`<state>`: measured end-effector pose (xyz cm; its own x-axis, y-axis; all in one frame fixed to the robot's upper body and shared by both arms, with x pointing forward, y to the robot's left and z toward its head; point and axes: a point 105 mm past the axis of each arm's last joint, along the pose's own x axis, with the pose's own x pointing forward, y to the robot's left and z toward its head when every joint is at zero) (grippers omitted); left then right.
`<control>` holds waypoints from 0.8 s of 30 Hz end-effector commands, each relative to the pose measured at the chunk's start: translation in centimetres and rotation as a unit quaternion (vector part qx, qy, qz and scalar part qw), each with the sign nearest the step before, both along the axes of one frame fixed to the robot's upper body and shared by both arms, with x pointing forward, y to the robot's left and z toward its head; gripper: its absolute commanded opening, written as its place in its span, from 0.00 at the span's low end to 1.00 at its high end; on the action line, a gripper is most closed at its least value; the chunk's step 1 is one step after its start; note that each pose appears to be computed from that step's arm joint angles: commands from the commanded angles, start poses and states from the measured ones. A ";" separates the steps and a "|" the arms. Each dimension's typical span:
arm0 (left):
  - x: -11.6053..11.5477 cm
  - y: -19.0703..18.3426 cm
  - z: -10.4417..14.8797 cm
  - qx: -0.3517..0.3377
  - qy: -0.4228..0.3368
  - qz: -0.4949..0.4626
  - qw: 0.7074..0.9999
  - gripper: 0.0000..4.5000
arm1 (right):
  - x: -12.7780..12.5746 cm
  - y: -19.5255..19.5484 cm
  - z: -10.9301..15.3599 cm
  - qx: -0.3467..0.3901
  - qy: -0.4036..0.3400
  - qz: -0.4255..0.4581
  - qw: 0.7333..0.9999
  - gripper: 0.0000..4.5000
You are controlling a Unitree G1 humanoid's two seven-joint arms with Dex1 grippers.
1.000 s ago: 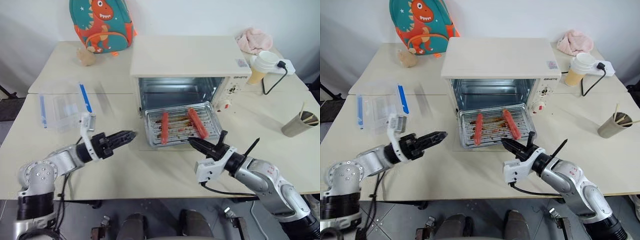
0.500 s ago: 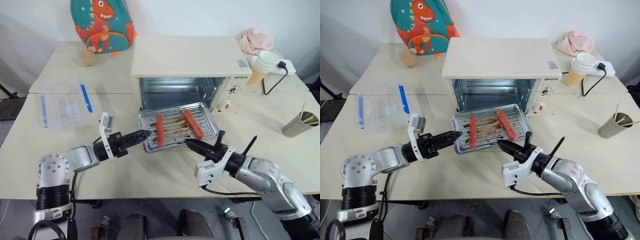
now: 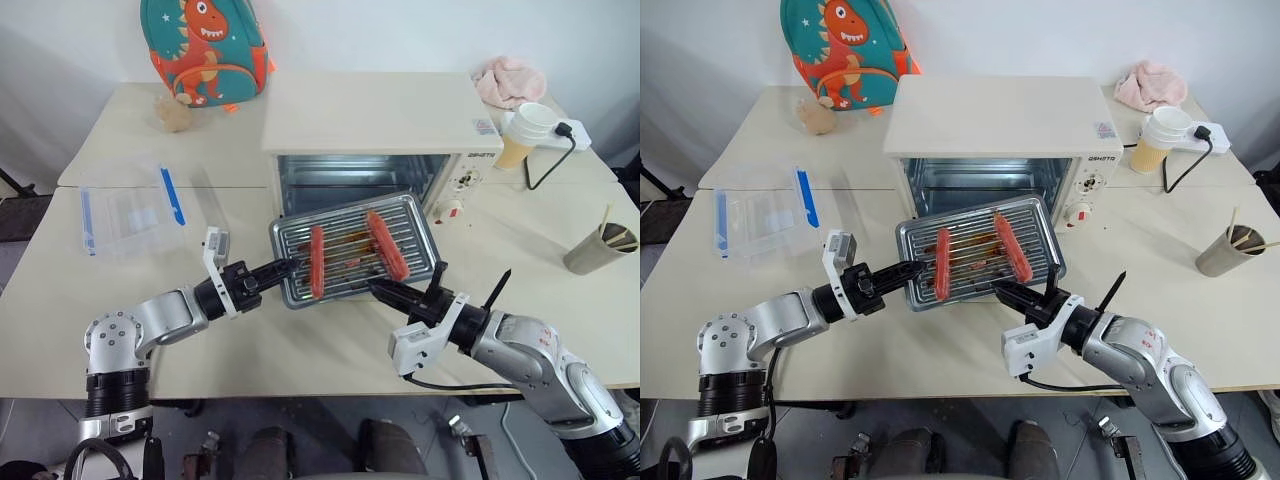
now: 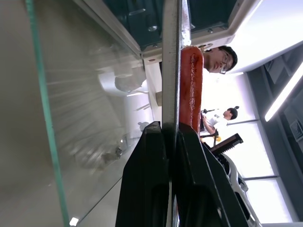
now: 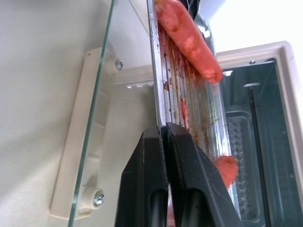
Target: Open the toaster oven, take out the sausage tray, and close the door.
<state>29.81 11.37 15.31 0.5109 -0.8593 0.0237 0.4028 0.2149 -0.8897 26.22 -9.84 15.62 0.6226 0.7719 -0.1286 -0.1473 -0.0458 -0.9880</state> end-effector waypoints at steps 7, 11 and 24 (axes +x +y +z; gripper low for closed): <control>-1.7 -0.2 1.1 -0.011 0.016 -0.031 0.999 0.00 | -1.0 0.3 1.8 0.047 0.021 0.033 0.998 0.00; -1.2 0.7 1.1 -0.012 0.021 0.010 1.000 0.00 | -1.2 0.4 2.0 0.061 0.042 0.044 0.996 0.23; -4.3 7.4 1.1 -0.009 0.007 0.046 0.999 0.00 | -5.4 -0.8 3.1 0.198 0.296 0.142 0.923 0.71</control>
<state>26.77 18.03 15.04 0.6210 -0.7821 -0.0511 0.3084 0.3037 -0.9015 21.10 -10.18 17.46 0.3114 0.9464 -0.0861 -0.6919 0.1636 -0.7032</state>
